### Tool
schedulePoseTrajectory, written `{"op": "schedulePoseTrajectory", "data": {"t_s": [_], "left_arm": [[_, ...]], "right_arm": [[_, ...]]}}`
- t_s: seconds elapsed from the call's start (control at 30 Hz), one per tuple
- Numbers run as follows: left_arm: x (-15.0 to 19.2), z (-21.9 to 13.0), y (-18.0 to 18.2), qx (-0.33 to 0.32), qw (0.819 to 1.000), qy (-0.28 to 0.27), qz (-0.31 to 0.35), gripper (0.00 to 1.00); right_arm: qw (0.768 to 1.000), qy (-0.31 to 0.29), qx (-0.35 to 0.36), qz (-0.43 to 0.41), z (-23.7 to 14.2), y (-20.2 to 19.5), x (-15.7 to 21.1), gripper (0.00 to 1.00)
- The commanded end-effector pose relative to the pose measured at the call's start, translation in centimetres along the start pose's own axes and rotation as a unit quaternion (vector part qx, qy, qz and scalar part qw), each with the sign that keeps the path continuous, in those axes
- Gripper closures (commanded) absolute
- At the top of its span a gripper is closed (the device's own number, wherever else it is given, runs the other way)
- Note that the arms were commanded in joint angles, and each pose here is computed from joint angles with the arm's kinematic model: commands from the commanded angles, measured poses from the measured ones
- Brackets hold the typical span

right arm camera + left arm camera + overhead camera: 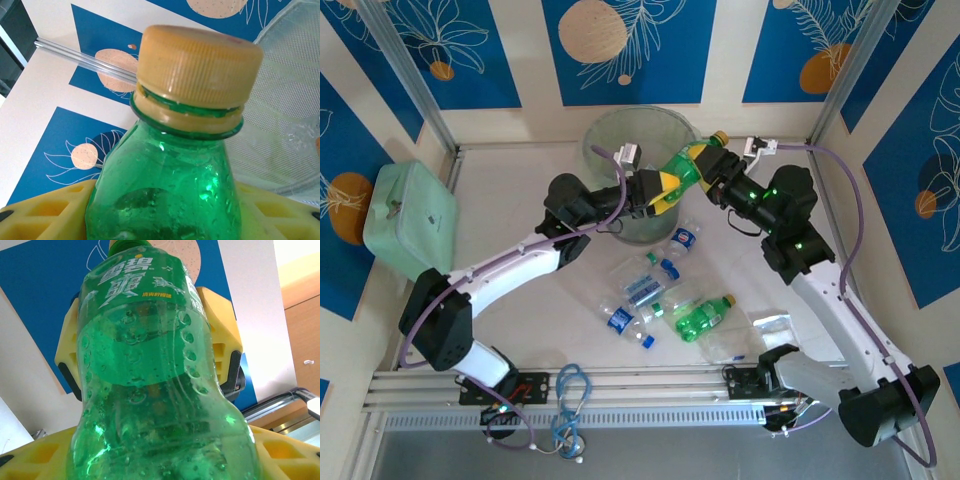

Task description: Put the plastic bottles in the bin

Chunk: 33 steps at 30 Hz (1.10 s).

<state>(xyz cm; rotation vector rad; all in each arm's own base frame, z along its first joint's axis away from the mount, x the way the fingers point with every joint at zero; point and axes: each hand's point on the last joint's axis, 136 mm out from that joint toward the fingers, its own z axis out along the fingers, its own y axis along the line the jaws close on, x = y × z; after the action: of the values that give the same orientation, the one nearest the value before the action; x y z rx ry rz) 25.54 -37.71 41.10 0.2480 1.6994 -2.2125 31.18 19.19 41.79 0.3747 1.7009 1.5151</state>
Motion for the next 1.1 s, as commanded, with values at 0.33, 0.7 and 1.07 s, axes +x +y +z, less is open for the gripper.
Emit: {"op": "schedulePoseTrajectory", "data": {"t_s": [0.33, 0.7, 1.07], "left_arm": [[-4.9, -2.6, -2.5, -0.080, 0.991, -0.033, 0.104, 0.59], [-11.2, -9.0, 4.9, -0.391, 0.910, -0.056, 0.128, 0.57], [-13.6, -9.1, 9.1, -0.453, 0.880, -0.036, 0.142, 0.50]], "right_arm": [[0.950, -0.054, 0.305, -0.046, -7.8, -5.8, -4.4, 0.01], [0.921, -0.025, 0.387, -0.034, -13.2, -10.4, -1.9, 0.00], [0.924, -0.004, 0.383, -0.007, -12.3, -11.7, -1.2, 0.02]]}}
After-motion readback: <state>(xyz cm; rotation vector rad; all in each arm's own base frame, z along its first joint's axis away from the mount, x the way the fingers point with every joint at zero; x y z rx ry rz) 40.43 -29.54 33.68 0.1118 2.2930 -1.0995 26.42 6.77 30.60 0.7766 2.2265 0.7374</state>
